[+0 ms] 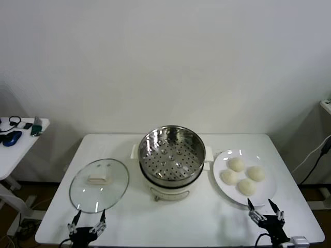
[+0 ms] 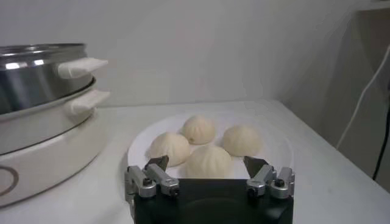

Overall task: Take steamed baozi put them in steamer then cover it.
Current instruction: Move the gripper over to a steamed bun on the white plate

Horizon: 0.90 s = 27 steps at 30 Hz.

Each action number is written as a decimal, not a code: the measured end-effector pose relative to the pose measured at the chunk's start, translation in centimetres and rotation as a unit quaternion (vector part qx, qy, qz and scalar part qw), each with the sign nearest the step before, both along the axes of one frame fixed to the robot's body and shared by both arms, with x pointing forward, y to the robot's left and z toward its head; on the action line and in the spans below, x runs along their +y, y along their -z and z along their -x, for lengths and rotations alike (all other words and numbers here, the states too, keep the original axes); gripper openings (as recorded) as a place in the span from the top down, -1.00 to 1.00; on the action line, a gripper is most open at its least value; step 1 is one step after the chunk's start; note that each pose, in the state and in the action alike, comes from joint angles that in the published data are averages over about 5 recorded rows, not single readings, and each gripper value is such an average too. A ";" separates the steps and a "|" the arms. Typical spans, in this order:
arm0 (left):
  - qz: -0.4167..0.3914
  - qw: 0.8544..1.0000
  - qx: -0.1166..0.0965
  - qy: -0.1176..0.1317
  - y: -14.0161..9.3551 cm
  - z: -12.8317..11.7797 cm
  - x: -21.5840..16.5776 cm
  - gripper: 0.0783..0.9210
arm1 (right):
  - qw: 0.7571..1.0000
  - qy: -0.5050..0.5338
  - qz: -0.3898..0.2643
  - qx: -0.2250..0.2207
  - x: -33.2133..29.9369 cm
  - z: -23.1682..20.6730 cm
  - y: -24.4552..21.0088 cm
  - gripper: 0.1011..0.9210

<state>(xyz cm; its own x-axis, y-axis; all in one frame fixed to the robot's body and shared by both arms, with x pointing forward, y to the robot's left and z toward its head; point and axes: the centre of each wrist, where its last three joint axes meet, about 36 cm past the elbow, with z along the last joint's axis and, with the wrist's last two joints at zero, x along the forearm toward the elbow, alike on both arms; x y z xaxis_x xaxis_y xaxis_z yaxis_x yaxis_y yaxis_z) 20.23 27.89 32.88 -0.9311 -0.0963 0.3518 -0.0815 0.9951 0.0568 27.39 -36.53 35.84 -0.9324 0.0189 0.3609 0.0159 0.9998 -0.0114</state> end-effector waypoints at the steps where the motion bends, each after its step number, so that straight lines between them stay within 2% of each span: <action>1: 0.000 1.000 -0.001 0.000 0.0 0.0 0.0 -0.77 | 1.000 -0.002 0.004 0.000 -0.1 -0.5 -0.2 -0.76; 9: 0.001 1.000 -0.008 0.007 -0.4 -0.3 -0.3 -0.77 | 0.994 -0.072 0.081 -0.002 -2.7 -9.9 -5.3 -0.76; 14: -0.002 1.000 -0.011 0.012 -0.5 -0.5 -0.4 -0.77 | 0.973 -0.168 0.159 0.008 -4.8 -16.0 -9.3 -0.76; 20: -0.003 1.000 -0.012 0.016 -0.4 -0.5 -0.6 -0.77 | 0.914 -0.305 0.263 0.044 -7.5 -21.7 -13.1 -0.76; 27: -0.006 1.000 -0.012 0.019 -0.3 -0.6 -0.7 -0.77 | 0.818 -0.450 0.340 0.112 -10.0 -27.1 -16.0 -0.76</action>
